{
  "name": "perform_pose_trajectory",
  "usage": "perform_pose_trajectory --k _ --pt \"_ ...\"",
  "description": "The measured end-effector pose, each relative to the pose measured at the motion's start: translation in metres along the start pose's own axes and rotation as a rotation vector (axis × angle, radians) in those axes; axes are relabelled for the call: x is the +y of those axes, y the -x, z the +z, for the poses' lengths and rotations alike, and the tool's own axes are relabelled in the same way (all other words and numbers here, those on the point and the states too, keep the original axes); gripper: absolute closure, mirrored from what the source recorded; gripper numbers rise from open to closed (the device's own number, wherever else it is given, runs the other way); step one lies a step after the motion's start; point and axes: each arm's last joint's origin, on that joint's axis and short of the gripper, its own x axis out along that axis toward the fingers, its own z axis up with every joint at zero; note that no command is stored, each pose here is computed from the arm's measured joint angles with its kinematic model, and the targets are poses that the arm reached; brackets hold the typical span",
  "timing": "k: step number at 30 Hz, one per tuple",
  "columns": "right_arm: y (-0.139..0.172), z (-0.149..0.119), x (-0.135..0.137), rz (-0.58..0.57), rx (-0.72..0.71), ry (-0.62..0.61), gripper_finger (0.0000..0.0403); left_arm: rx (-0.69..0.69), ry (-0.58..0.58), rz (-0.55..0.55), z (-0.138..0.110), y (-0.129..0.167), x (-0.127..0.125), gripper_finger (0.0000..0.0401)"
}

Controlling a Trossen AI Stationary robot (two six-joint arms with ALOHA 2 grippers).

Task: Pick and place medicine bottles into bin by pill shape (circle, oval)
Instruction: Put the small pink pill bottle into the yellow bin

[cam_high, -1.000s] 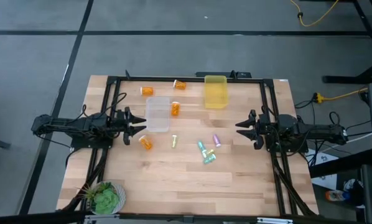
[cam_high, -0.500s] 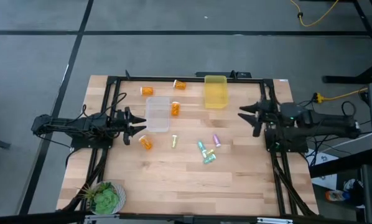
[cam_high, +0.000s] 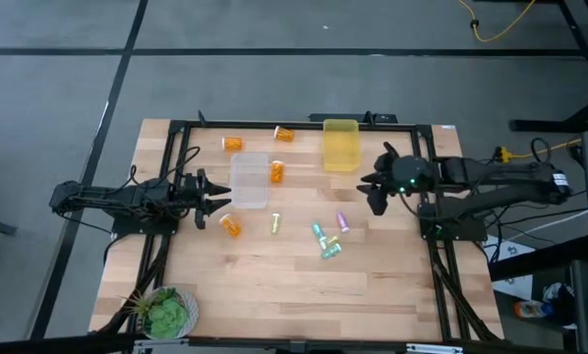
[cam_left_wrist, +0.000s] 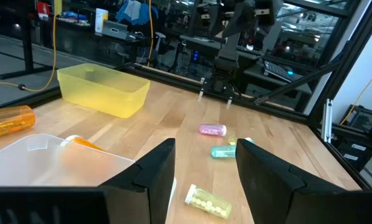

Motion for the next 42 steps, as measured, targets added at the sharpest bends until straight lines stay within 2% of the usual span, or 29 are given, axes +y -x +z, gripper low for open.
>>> perform_pose_trajectory --k 4,9,12,18,22,25,34,42 --pt "-0.011 -0.002 0.003 0.017 0.079 -0.067 0.0245 -0.001 0.0 -0.001 0.0 0.0 0.0 0.0238" --pt "-0.028 -0.013 0.003 -0.068 0.21 -0.162 0.0245 -0.002 0.001 -0.001 0.0 0.0 0.0 0.0238" --pt "-0.04 -0.017 0.004 -0.109 0.25 -0.168 0.0245 -0.002 0.0 -0.001 0.0 0.0 0.0 0.0238" --pt "-0.066 -0.024 0.006 -0.158 0.331 -0.1 0.0245 -0.002 0.001 -0.001 0.0 0.0 0.0 0.0238" --pt "-0.085 -0.031 0.007 -0.22 0.378 -0.199 0.0245 -0.002 0.0 -0.001 0.0 0.0 0.0 0.0238" --pt "-0.098 -0.037 0.007 -0.253 0.427 -0.256 0.0233 -0.002 0.0 -0.001 0.0 0.0 0.0 0.0238" --pt "-0.132 -0.051 0.009 -0.271 0.505 -0.38 0.0164 -0.002 0.0 -0.001 0.0 0.0 0.0 0.0238" --pt "-0.171 -0.068 0.01 -0.261 0.55 -0.355 0.0169 -0.001 0.0 -0.001 0.0 0.0 0.0 0.0238"
